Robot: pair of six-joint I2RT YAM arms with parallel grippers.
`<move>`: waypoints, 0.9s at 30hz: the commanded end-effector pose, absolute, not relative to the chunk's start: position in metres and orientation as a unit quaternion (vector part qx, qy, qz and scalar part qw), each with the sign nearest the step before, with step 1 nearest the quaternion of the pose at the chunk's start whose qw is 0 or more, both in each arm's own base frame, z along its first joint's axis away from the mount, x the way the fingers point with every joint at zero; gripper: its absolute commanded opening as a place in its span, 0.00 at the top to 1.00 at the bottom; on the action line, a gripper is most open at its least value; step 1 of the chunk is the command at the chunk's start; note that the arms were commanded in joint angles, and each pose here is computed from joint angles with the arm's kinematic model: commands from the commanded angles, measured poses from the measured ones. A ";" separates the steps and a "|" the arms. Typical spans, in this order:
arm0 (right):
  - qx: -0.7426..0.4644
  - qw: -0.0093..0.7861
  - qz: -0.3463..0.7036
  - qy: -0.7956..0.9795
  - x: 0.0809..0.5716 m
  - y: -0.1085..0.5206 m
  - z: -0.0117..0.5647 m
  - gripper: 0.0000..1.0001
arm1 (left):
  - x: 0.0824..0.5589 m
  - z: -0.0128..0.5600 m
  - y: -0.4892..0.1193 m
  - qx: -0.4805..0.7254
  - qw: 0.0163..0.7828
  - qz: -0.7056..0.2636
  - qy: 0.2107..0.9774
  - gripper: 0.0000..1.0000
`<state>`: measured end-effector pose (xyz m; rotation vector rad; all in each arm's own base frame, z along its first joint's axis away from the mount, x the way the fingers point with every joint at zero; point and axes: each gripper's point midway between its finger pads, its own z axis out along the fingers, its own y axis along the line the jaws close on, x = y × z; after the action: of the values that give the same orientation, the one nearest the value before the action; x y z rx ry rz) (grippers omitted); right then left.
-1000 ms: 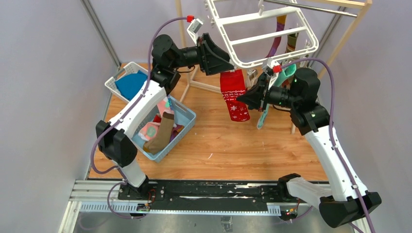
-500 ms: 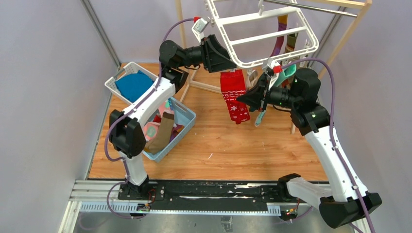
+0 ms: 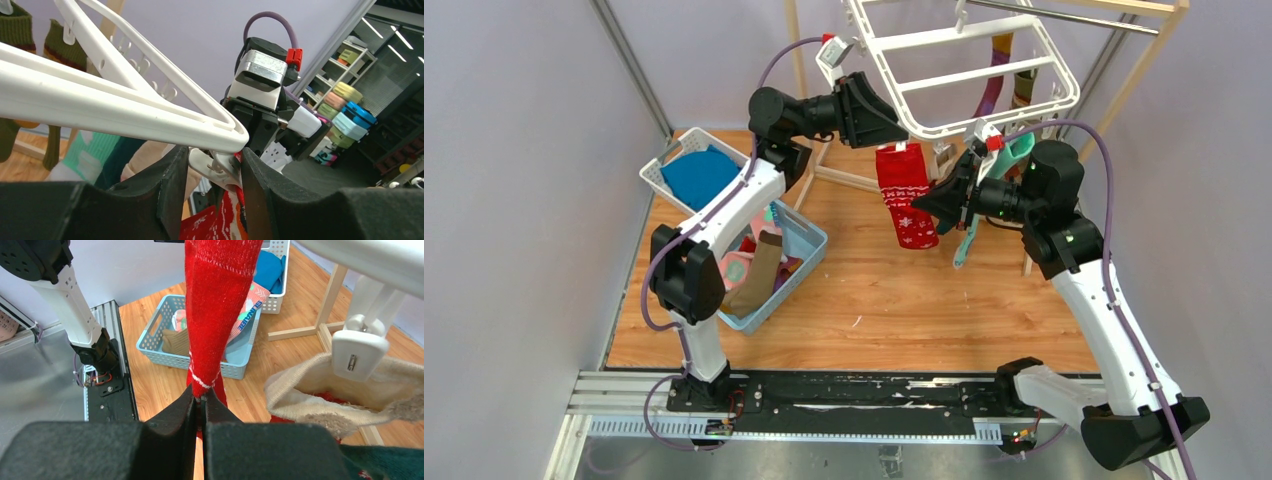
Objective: Remove the socks clipped to the hanger
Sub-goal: Remove the sock from the hanger.
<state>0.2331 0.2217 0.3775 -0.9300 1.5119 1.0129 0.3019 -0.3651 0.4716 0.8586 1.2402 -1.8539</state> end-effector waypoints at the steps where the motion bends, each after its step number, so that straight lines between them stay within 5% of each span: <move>1: -0.394 0.530 0.416 0.624 0.230 0.219 0.382 0.97 | 0.303 0.478 -0.358 0.336 0.374 -0.723 0.474 0.59; 7: -0.394 0.531 0.415 0.625 0.230 0.218 0.381 0.97 | 0.304 0.478 -0.356 0.330 0.374 -0.723 0.478 0.73; 13: -0.396 0.534 0.397 0.633 0.234 0.215 0.372 0.97 | 0.308 0.483 -0.356 0.314 0.383 -0.716 0.492 1.00; 27: -0.411 0.529 0.359 0.649 0.232 0.205 0.349 0.98 | 0.310 0.485 -0.350 0.283 0.397 -0.704 0.517 1.00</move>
<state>0.2357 0.2115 0.3576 -0.9614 1.5474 0.9013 0.3151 -0.3589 0.4749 0.7158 1.3402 -1.8213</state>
